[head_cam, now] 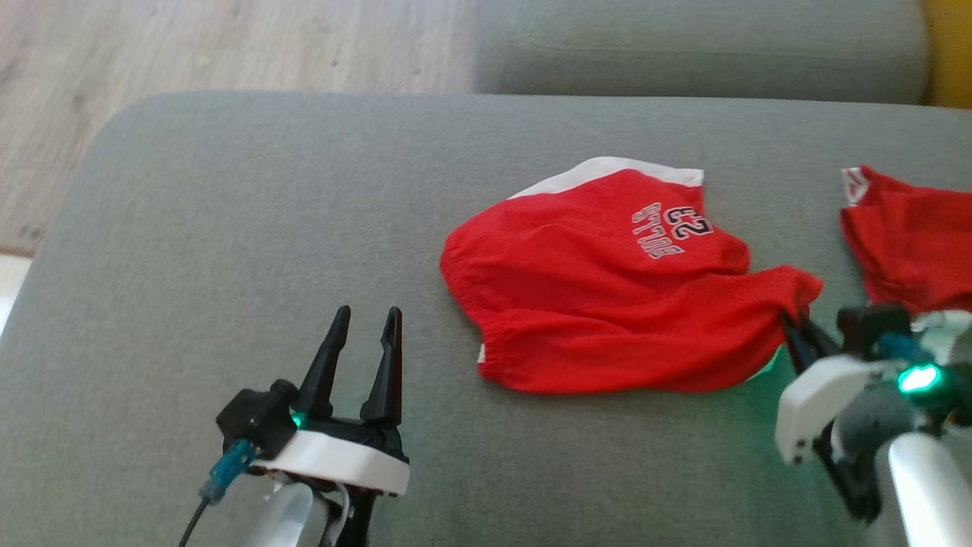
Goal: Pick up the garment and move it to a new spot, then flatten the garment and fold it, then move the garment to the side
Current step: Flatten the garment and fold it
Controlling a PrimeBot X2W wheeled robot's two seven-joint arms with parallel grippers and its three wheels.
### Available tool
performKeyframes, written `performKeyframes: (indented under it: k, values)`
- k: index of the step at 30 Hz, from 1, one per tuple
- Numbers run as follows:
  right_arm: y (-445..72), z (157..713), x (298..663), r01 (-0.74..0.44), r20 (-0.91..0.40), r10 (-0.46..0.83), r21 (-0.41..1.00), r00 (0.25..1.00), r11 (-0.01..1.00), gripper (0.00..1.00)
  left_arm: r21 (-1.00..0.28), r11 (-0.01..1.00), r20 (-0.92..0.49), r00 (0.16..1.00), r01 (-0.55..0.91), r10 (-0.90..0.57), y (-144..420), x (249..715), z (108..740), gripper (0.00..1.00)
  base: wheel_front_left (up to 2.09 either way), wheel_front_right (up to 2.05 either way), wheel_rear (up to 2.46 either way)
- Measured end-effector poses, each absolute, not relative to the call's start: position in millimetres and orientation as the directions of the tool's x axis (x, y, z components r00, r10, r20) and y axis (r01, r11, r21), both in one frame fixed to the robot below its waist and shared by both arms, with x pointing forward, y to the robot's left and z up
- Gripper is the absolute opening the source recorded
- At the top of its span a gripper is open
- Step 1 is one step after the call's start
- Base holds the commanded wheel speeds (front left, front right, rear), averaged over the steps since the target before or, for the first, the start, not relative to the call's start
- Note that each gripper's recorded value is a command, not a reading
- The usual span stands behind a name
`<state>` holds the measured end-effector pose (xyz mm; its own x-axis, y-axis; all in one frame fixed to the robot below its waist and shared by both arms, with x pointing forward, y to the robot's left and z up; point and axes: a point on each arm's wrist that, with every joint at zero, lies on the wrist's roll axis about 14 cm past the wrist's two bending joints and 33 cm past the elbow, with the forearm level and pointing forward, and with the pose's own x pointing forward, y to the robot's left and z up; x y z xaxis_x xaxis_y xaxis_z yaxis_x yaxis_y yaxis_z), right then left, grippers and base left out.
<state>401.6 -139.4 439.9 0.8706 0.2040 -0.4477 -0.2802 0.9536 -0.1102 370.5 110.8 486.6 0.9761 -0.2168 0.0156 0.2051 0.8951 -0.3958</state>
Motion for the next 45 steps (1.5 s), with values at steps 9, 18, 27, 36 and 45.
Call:
performKeyframes:
  k: [9, 18, 27, 36, 45]
  values:
    - [-119.7, 432.1, 459.4, -0.321, -0.530, 0.217, -0.111, 0.820, 0.941, 0.00, -0.398, 0.906, -0.030, 0.985, 0.142, -0.168, 127.8, 371.3, 472.8, 1.00, 0.00, 0.00, 0.00]
    - [-99.9, 397.1, 478.6, -0.366, -0.616, 0.233, -0.096, 0.753, 0.926, 1.00, -0.390, 0.916, -0.058, 0.990, 0.093, -0.125, 142.9, 371.5, 465.3, 1.00, 0.00, 0.00, 0.00]
    - [-99.6, 447.3, 490.1, -0.337, -0.343, 0.283, -0.109, 0.896, 0.935, 1.00, -0.388, 0.912, -0.013, 0.989, 0.131, -0.147, 136.3, 376.7, 479.5, 1.00, 0.00, 0.00, 0.00]
    - [-91.5, 471.9, 438.8, -0.348, -0.168, 0.342, -0.007, 0.924, 0.937, 1.00, -0.392, 0.902, 0.038, 0.983, 0.179, -0.178, 125.1, 372.7, 494.8, 1.00, 0.00, 0.00, 0.00]
    - [-79.8, 471.3, 403.3, -0.375, -0.142, 0.380, 0.057, 0.914, 0.925, 1.00, -0.392, 0.899, 0.047, 0.980, 0.194, -0.191, 119.9, 366.0, 496.8, 1.00, 0.00, 0.00, 0.00]
